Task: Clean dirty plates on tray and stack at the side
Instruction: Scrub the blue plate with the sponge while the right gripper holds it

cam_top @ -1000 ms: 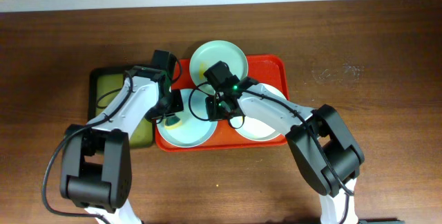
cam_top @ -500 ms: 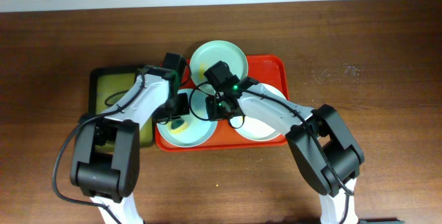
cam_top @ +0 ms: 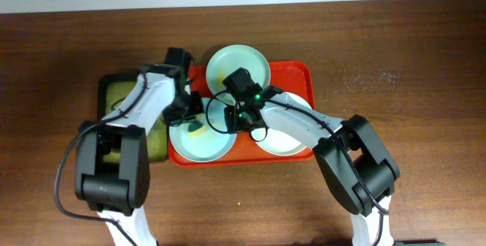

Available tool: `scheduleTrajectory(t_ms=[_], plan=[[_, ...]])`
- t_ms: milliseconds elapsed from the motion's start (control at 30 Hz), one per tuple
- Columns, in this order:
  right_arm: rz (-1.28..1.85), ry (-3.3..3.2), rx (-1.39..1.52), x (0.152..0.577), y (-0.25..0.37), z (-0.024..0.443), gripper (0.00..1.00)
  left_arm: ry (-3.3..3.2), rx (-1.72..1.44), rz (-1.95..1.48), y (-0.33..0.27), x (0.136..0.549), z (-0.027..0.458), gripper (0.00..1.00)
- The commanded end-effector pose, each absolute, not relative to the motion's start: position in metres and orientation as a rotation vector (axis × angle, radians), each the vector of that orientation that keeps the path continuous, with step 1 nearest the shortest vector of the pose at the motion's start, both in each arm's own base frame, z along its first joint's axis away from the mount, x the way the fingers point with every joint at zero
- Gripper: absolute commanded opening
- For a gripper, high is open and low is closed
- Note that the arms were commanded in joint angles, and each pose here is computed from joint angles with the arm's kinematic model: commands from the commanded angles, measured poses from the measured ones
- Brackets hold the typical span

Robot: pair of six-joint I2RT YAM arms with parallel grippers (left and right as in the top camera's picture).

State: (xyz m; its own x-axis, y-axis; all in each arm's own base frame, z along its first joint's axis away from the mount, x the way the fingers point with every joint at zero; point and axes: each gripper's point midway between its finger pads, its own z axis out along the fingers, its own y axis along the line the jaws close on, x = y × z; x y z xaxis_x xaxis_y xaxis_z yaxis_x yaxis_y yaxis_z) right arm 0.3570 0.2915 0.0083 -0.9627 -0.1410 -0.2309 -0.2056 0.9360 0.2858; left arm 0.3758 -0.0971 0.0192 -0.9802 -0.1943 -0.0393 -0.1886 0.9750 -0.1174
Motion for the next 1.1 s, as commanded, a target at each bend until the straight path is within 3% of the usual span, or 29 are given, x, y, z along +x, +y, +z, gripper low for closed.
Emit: scheduleTrajectory(t_ms=[0, 200, 333, 433, 500, 567, 700, 900, 1067], plan=[[0.403, 2.919, -0.263, 0.352, 0.285, -0.006, 0.04, 3.123, -0.231, -0.155, -0.113, 0.355, -0.002, 0.0], [0.398, 2.926, -0.263, 0.351, 0.284, -0.007, 0.04, 3.129, -0.297, 0.228, -0.061, 0.341, -0.007, 0.0], [0.398, 2.926, -0.263, 0.351, 0.284, -0.007, 0.04, 3.063, -0.401, 0.568, -0.016, 0.334, 0.017, 0.0], [0.398, 2.926, -0.263, 0.351, 0.284, -0.007, 0.04, 3.036, -0.419, 0.493, -0.023, 0.336, 0.037, 0.0], [0.401, 2.922, -0.263, 0.352, 0.284, -0.006, 0.04, 3.071, -0.436, 0.267, -0.047, 0.335, 0.043, 0.0], [0.405, 2.917, -0.263, 0.353, 0.285, -0.006, 0.04, 3.151, -0.39, 0.014, -0.079, 0.327, 0.039, 0.0], [0.403, 2.919, -0.263, 0.353, 0.285, -0.006, 0.04, 3.197, -0.302, -0.109, -0.108, 0.304, 0.008, 0.0], [0.401, 2.922, -0.263, 0.352, 0.284, -0.006, 0.04, 3.114, -0.292, 0.224, -0.069, 0.308, -0.001, 0.0], [0.401, 2.922, -0.263, 0.352, 0.284, -0.006, 0.04, 3.031, -0.479, 0.511, -0.012, 0.317, 0.024, 0.0]])
